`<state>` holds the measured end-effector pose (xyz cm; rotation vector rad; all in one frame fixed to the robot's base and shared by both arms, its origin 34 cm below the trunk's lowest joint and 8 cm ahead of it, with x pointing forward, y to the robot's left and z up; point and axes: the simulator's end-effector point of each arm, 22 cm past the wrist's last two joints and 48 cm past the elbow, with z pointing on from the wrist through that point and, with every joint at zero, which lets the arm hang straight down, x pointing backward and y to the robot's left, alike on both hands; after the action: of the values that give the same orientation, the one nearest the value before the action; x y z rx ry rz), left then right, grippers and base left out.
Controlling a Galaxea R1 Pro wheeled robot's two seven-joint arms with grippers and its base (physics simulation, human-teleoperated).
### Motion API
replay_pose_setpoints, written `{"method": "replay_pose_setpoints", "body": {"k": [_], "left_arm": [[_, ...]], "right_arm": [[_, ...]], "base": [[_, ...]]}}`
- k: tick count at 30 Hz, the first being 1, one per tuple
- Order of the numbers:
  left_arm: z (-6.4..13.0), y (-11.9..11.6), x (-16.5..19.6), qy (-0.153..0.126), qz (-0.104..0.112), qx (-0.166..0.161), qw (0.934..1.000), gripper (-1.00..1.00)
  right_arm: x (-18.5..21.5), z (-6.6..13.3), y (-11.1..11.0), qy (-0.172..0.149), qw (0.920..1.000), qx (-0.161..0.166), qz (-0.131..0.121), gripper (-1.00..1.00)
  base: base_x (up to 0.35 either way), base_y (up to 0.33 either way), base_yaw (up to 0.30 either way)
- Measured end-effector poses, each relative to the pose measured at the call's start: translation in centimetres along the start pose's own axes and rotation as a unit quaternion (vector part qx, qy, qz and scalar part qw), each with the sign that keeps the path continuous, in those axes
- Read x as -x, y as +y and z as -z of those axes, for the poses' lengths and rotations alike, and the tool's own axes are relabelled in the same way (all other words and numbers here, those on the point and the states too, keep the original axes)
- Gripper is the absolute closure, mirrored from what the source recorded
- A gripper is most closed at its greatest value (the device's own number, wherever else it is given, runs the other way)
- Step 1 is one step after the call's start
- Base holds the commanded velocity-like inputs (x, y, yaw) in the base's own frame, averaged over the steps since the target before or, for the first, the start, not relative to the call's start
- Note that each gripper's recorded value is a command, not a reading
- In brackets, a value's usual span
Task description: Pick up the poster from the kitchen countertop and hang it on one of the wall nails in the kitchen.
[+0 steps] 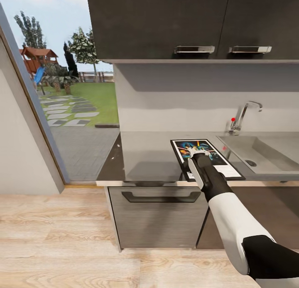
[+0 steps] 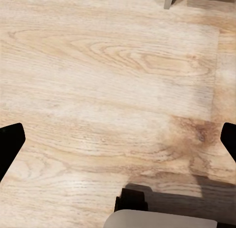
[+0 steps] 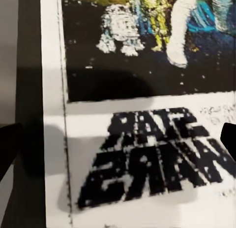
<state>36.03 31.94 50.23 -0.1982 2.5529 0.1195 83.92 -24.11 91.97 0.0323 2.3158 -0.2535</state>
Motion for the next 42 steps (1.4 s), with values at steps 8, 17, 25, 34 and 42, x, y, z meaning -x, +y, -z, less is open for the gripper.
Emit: {"method": "replay_pose_setpoints", "body": {"k": [8,17,25,34,42], "left_arm": [[0.00,0.00,0.00,0.000,0.000,0.000,1.0000,-1.00],[0.00,0.00,0.00,0.000,0.000,0.000,1.0000,-1.00],[0.00,0.00,-0.01,0.000,0.000,0.000,1.0000,-1.00],[0.00,0.01,0.01,0.000,0.000,0.000,1.0000,-1.00],[0.00,0.00,0.01,0.000,0.000,0.000,1.0000,-1.00]], "right_arm": [[-0.01,-0.03,-0.09,0.000,1.0000,-0.002,0.002,-1.00],[-0.01,-0.03,-0.10,0.000,1.0000,-0.003,0.002,-1.00],[-0.01,-0.03,-0.09,0.000,1.0000,-0.003,0.003,-1.00],[0.05,0.01,-0.09,-0.001,1.0000,-0.003,0.002,-1.00],[-0.01,-0.04,-0.12,0.000,1.0000,-0.003,0.002,-1.00]], "base": [[0.000,0.000,0.000],[0.000,0.008,0.000],[0.000,0.138,0.000],[0.000,0.023,0.000],[0.000,0.002,0.000]]}}
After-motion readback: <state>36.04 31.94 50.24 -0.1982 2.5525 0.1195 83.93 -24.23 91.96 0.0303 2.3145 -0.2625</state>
